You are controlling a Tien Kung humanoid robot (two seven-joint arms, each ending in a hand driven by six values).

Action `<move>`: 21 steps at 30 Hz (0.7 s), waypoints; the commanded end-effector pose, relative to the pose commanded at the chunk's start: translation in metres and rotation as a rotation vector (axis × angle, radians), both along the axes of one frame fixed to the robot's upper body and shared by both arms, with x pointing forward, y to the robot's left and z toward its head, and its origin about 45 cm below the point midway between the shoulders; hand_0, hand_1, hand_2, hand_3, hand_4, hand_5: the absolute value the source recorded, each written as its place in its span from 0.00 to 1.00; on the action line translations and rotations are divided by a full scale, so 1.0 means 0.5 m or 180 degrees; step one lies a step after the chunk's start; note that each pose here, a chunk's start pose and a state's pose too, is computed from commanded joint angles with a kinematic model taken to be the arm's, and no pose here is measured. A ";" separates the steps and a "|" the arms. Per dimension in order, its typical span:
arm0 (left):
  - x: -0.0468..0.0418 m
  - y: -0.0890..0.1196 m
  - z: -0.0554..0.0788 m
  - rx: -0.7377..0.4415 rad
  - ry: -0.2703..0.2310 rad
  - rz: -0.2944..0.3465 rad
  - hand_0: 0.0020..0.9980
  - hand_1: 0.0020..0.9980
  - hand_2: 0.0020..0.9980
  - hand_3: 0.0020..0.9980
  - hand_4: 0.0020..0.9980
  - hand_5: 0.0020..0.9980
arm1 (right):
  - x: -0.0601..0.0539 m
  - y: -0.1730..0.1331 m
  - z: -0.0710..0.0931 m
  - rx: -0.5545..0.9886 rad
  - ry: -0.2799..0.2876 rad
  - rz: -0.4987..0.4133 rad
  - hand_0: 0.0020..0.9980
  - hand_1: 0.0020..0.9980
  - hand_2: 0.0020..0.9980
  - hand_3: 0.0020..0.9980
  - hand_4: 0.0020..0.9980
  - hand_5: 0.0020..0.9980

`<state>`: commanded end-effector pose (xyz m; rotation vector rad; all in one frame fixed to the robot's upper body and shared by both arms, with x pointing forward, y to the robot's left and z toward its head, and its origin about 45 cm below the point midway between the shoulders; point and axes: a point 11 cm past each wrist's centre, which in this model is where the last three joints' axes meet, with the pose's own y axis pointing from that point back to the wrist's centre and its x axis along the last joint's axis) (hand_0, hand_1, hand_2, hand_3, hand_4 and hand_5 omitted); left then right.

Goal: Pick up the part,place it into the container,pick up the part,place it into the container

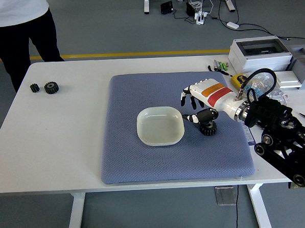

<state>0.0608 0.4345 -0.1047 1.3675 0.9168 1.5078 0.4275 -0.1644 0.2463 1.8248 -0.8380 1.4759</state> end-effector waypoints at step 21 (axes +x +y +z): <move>0.011 -0.003 0.000 -0.0013 -0.0034 -0.0002 0.71 0.67 0.67 0.57 0.60 0.57 | 0.038 -0.054 -0.102 -0.0358 0.0535 -0.0331 0.70 0.71 0.80 0.85 1.00 0.47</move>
